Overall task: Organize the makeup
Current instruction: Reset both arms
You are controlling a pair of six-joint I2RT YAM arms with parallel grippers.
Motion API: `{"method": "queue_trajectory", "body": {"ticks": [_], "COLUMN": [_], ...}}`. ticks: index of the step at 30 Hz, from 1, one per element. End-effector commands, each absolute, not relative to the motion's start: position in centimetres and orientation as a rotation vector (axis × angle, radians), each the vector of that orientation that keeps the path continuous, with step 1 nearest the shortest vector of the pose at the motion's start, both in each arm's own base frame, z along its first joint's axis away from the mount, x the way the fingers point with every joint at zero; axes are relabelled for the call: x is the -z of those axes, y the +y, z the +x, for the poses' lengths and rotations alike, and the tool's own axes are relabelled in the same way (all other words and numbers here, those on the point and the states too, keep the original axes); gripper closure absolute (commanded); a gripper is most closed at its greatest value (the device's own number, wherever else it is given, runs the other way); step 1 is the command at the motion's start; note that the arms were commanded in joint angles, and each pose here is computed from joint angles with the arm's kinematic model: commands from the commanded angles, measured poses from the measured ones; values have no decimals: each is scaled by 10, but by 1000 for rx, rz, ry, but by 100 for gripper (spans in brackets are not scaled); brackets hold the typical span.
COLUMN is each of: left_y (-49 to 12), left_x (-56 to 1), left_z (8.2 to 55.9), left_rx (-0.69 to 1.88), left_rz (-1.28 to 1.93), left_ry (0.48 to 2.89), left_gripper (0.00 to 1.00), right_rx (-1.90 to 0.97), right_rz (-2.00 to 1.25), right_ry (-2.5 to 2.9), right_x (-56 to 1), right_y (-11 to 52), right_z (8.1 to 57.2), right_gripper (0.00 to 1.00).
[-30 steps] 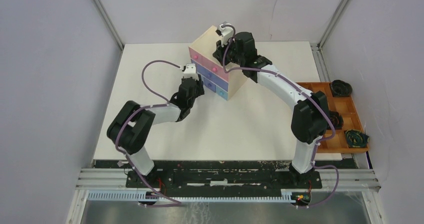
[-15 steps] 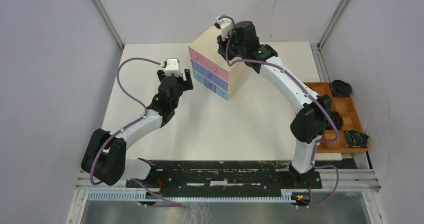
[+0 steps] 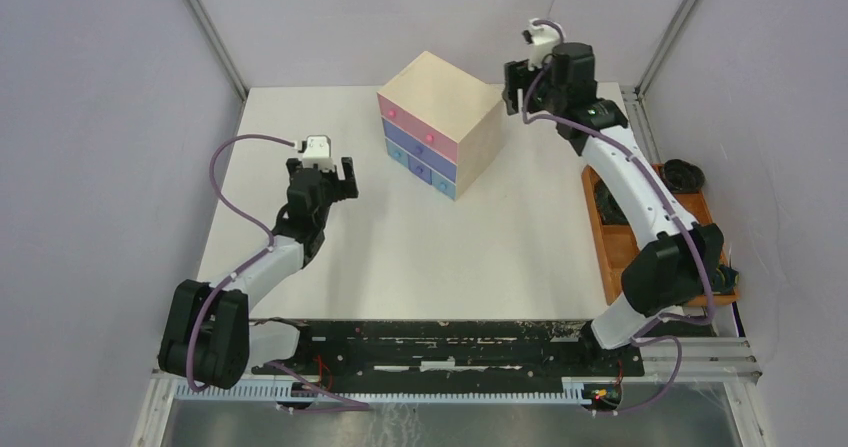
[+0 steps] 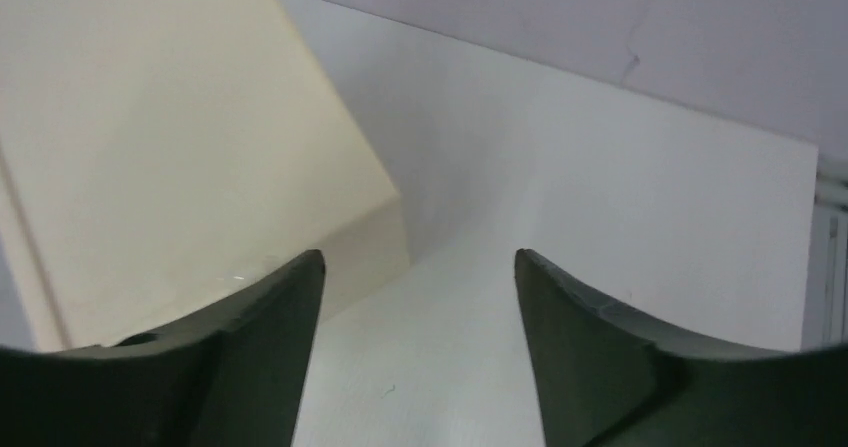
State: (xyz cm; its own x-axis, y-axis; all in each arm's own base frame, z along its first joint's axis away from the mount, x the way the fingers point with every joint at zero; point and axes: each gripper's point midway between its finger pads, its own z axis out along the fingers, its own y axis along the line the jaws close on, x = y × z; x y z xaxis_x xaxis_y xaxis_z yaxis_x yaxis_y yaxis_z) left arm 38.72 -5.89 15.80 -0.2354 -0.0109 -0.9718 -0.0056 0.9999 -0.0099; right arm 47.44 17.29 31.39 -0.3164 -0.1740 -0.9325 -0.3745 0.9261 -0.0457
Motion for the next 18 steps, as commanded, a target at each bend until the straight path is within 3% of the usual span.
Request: {"method": "queue_trajectory", "body": {"ticks": [1, 3, 4, 18], "left_y": [-57, -50, -48, -34], "left_x": [-153, -148, -148, -101], "left_z": [386, 383, 383, 372], "left_rx": [26, 21, 23, -42], "left_rz": [61, 50, 48, 119], "left_ry": [1777, 1777, 1766, 1791], "left_gripper": [6, 6, 5, 4], "right_rx": [-208, -206, -195, -22], "right_rz": [-162, -124, -116, -112], "right_ry": [1915, 1942, 1952, 2027], "right_x": [-300, -280, -269, -174], "right_y": [109, 94, 91, 55], "right_z": [469, 464, 460, 409], "right_gripper": [17, 2, 0, 0]}}
